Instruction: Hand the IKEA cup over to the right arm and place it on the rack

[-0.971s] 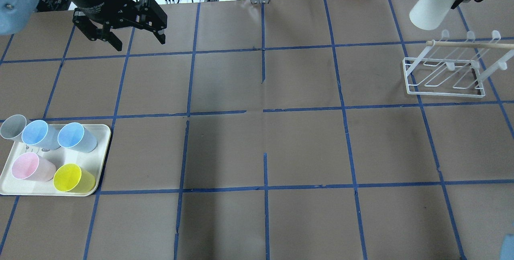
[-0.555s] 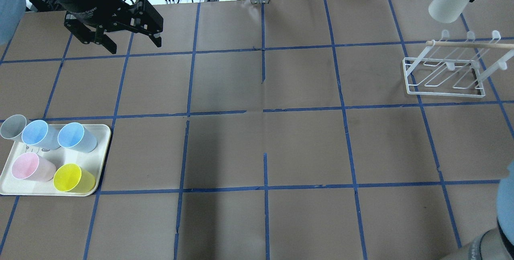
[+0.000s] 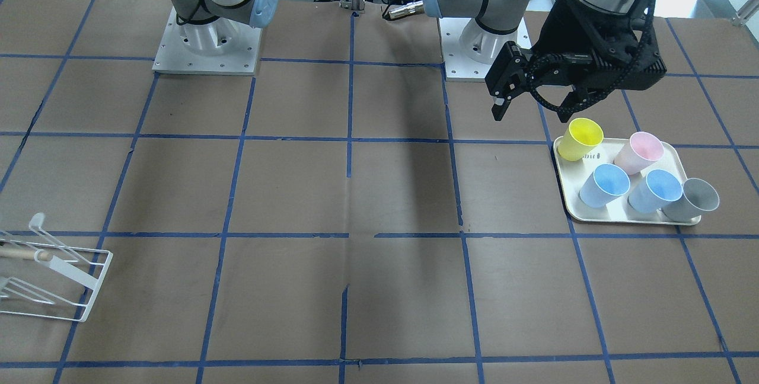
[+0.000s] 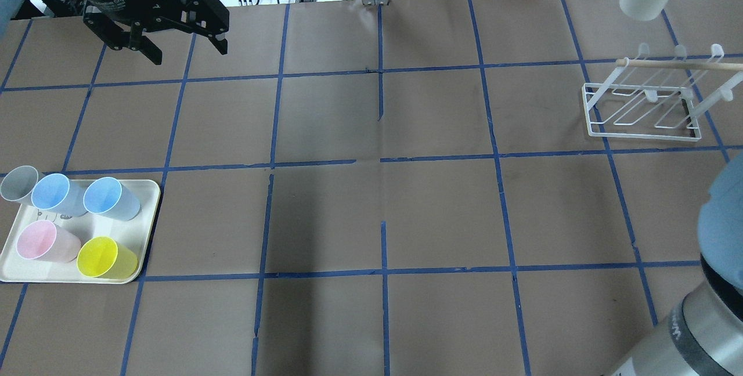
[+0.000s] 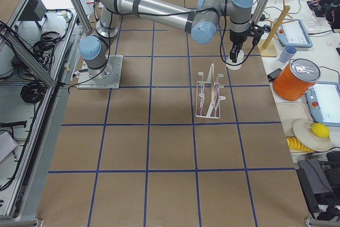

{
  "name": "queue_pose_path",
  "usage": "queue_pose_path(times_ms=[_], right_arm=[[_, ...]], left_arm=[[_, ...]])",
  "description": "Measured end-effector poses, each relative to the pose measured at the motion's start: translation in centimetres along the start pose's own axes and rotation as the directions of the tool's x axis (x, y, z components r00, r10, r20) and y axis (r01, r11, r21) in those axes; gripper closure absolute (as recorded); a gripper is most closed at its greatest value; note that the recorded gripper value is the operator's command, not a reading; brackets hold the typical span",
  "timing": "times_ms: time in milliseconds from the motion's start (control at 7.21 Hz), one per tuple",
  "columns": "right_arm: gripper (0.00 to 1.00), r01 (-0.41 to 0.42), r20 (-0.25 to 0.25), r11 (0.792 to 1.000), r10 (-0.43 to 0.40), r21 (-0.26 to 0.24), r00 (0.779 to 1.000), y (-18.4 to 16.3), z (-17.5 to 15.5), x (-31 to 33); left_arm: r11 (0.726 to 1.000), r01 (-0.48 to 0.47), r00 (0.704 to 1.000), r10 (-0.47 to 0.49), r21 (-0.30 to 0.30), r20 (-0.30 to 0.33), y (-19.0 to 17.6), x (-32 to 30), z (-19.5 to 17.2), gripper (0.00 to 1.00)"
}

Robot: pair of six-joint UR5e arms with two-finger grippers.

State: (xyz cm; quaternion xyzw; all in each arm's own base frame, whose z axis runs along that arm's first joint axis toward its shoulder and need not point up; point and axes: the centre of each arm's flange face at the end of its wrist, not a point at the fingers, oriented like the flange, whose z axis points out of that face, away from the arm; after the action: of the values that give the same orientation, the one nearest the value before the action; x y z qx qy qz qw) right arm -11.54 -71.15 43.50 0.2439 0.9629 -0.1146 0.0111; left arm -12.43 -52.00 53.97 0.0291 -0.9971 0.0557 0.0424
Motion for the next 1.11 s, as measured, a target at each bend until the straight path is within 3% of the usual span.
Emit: queue_pose_path(times_ms=[1110], right_arm=[[1.0,-0.016,-0.01,1.0,0.016,-0.015,1.0,-1.6,4.2,2.4]], left_arm=[[1.0,0.012,1.0,-0.012,-0.003,0.001,-0.1,0.0,0.1,0.0]])
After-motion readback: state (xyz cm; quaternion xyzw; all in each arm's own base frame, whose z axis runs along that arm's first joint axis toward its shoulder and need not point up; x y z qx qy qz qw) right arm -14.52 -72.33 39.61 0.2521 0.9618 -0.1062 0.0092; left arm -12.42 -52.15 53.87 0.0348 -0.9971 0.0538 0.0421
